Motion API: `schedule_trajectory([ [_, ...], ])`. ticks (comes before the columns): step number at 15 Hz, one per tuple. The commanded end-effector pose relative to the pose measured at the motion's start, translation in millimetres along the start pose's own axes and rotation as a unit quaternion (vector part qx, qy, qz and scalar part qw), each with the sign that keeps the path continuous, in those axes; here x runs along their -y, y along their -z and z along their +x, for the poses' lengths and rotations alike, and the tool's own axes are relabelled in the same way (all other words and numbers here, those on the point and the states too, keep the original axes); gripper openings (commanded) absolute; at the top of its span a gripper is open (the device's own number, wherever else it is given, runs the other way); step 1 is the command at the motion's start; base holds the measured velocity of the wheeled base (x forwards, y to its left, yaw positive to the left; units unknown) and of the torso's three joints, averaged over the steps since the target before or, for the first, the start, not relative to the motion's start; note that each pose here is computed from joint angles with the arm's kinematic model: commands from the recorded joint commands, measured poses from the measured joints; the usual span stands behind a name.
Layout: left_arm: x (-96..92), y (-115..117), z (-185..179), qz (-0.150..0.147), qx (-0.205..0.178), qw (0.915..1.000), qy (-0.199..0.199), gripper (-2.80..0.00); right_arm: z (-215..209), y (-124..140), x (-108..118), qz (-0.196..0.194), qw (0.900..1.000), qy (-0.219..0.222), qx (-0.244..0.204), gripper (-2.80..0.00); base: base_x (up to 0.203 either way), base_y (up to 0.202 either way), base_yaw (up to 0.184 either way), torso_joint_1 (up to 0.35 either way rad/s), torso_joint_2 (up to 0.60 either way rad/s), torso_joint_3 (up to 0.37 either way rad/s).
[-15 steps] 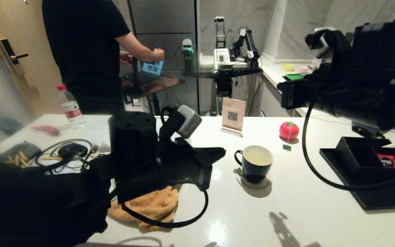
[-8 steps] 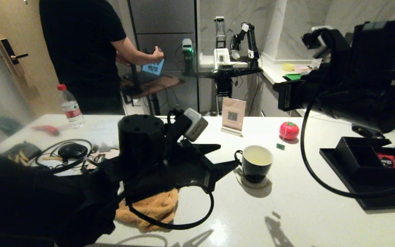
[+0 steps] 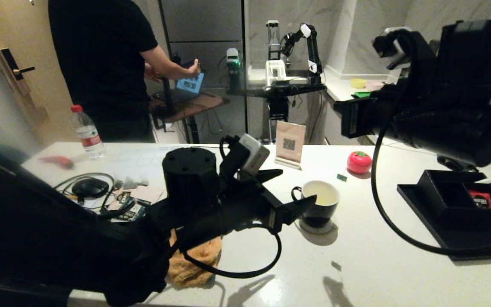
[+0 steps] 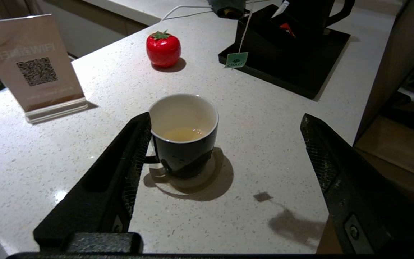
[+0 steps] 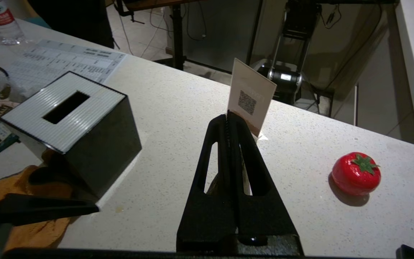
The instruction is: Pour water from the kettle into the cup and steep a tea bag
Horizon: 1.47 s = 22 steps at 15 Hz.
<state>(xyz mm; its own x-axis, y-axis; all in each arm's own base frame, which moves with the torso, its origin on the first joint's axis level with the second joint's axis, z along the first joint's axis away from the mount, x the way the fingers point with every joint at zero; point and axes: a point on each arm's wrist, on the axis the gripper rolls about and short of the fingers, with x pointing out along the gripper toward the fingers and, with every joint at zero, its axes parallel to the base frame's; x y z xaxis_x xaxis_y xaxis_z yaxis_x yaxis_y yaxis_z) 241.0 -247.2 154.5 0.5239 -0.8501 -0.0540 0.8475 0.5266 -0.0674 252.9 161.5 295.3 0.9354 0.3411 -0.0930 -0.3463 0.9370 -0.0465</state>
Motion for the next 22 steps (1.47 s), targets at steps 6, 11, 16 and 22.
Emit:
schedule_trajectory([
  [6,4.0,3,6,0.001,-0.001,1.0000,0.008,0.00,-10,-6,-12,0.000,1.000,-0.023,0.011,-2.80,0.000,0.000,0.000,0.000,0.00,0.000],
  [11,10.3,4,8,0.004,0.014,0.9999,0.006,0.00,-16,-5,-30,-0.003,0.998,-0.054,0.012,-2.80,0.000,0.000,0.000,0.000,0.00,0.000],
  [16,12.6,4,7,0.005,0.019,0.9998,0.009,0.00,-18,-2,-44,-0.008,0.997,-0.078,0.006,-2.80,0.000,0.000,0.000,0.000,0.00,0.000],
  [22,13.1,3,8,0.006,0.028,0.9995,0.011,0.00,-21,-1,-54,-0.011,0.995,-0.095,0.005,-2.80,0.000,0.000,0.000,0.000,0.00,0.000],
])
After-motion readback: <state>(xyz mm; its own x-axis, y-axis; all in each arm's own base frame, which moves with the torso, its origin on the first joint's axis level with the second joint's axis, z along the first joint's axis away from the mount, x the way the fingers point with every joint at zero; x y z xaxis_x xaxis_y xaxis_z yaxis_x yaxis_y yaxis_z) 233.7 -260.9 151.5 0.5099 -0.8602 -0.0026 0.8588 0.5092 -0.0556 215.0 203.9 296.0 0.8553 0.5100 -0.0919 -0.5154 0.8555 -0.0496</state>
